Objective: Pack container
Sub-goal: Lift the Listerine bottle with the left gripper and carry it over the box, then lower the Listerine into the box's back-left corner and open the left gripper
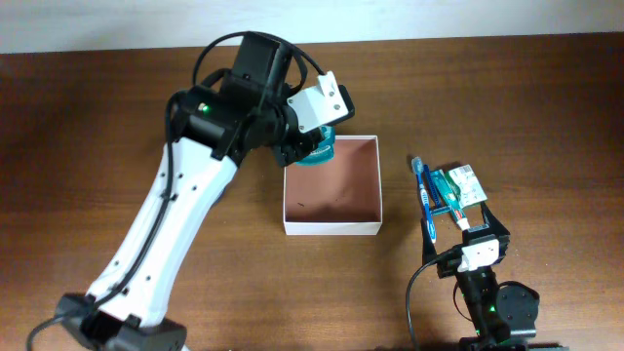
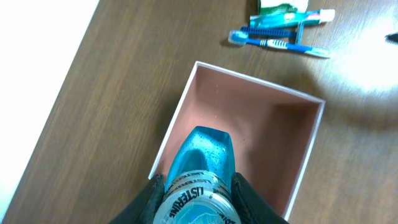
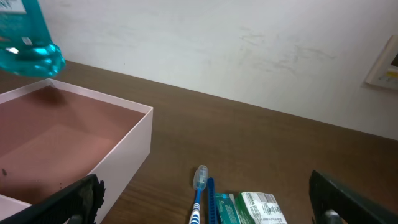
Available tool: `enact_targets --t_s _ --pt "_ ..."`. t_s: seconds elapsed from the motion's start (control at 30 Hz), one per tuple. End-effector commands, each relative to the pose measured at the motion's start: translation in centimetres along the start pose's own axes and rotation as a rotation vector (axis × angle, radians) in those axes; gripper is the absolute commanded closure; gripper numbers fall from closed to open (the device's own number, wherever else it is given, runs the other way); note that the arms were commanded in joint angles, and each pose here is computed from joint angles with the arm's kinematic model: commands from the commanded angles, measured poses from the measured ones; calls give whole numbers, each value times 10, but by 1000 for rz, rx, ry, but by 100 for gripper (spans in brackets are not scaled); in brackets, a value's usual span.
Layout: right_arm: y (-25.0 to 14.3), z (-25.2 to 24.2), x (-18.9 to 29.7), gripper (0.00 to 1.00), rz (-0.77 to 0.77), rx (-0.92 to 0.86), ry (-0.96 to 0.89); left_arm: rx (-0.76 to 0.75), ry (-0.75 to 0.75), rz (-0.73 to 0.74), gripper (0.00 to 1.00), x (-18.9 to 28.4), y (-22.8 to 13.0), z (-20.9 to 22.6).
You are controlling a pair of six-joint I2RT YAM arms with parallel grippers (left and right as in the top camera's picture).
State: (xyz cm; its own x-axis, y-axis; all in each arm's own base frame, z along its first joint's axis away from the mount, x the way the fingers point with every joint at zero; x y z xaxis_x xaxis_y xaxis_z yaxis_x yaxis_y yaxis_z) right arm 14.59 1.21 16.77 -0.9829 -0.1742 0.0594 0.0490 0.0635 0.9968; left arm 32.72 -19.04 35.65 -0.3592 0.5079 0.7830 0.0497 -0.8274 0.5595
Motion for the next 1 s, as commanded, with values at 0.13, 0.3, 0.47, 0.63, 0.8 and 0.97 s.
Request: enact_targets --t_s 0.13,0.3,0.47,0.63,0.8,0.97 --pt "-2 -1 0 2 3 -5 -14 -111 -41 0 81 -33 0 11" --pt "-2 -1 0 2 3 -5 -14 -133 -45 7 81 -50 -4 18" --pt "-2 -1 0 2 3 -5 -14 -142 -44 39 81 -62 -9 22" --pt "-2 -1 0 2 3 -5 -14 -132 -45 45 82 -75 -14 28" --pt "-2 -1 0 2 3 -5 -14 -101 -57 71 82 -89 -28 37" --pt "-2 -1 0 2 3 -5 -14 -75 -71 85 82 -97 -39 42"
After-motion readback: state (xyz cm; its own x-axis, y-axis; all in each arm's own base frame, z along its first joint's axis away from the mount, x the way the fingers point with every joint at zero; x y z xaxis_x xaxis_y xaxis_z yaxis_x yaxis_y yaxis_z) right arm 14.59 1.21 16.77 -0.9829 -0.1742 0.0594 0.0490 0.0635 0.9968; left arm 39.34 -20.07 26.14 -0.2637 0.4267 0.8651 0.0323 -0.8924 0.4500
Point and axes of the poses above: each gripper's point midway between its finger pads, its own x axis back along the fingers, its own z axis along the line the jaws close on, y = z × x, the point moved 10 cm from there along x, back along the fingers, and after that the axes turned 7 degrees about -x, right-handed, at the moved point
